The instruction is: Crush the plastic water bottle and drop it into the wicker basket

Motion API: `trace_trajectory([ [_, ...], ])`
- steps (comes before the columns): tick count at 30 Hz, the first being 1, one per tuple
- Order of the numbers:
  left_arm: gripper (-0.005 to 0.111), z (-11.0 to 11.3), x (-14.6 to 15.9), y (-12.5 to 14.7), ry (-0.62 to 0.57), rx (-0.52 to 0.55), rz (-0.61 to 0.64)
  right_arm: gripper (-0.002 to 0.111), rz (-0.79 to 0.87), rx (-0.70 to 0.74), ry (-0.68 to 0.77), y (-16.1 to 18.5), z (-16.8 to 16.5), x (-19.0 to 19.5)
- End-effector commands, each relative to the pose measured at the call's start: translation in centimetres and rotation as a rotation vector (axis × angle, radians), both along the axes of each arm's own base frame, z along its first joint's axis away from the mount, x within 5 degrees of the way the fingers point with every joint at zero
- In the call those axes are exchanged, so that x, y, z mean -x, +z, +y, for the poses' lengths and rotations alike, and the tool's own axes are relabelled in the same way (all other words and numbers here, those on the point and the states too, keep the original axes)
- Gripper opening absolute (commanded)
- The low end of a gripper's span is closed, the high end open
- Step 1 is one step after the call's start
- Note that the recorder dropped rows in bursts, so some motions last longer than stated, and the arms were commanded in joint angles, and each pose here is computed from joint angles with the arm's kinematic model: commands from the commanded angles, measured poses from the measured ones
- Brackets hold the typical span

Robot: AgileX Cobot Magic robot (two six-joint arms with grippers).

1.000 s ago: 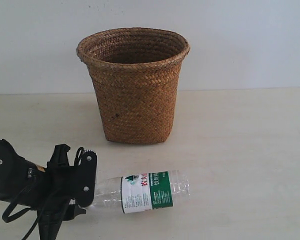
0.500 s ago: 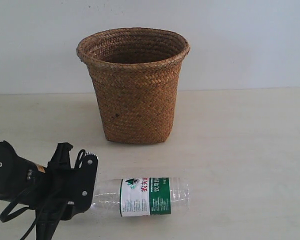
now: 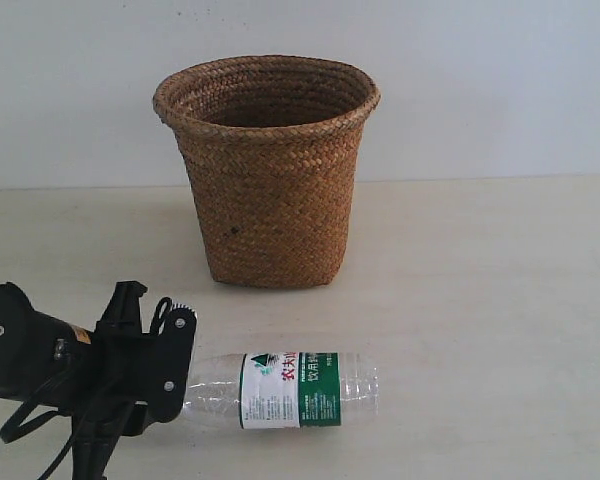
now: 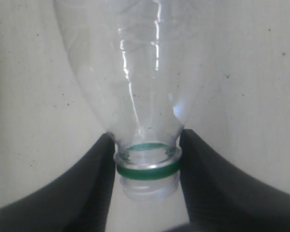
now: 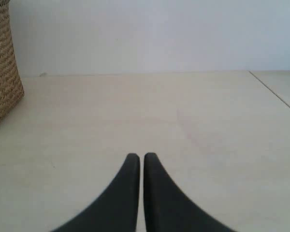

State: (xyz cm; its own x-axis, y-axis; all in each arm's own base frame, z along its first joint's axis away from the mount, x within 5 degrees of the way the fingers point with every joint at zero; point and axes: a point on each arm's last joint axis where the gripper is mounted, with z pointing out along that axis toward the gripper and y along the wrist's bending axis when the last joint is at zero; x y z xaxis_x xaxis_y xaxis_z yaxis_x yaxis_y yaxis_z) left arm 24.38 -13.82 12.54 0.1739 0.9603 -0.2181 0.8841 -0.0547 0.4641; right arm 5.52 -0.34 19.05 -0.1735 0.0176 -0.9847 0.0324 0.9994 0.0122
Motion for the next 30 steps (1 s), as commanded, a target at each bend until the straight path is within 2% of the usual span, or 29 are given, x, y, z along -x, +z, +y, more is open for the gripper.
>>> trace_trajectory([
  [1,0.004,-0.2,-0.1,0.1,0.007,0.007,-0.012,0.001,-0.009,0.001,0.003,0.0,0.0,0.0],
  [16,0.004,-0.2,-0.1,0.1,0.009,0.008,-0.012,0.001,-0.041,-0.014,0.008,0.3,0.1,0.0],
  [23,0.004,-0.2,-0.1,0.1,0.018,0.013,-0.009,0.001,-0.296,-0.657,0.027,2.6,0.4,-0.1],
  [28,0.004,-0.2,-0.1,0.0,0.019,0.014,-0.001,0.001,-0.425,-0.776,0.045,3.8,0.1,0.2],
  [30,0.004,-0.2,-0.1,0.0,0.02,0.014,-0.004,0.001,-0.42,-0.748,0.053,3.7,0.2,0.2],
])
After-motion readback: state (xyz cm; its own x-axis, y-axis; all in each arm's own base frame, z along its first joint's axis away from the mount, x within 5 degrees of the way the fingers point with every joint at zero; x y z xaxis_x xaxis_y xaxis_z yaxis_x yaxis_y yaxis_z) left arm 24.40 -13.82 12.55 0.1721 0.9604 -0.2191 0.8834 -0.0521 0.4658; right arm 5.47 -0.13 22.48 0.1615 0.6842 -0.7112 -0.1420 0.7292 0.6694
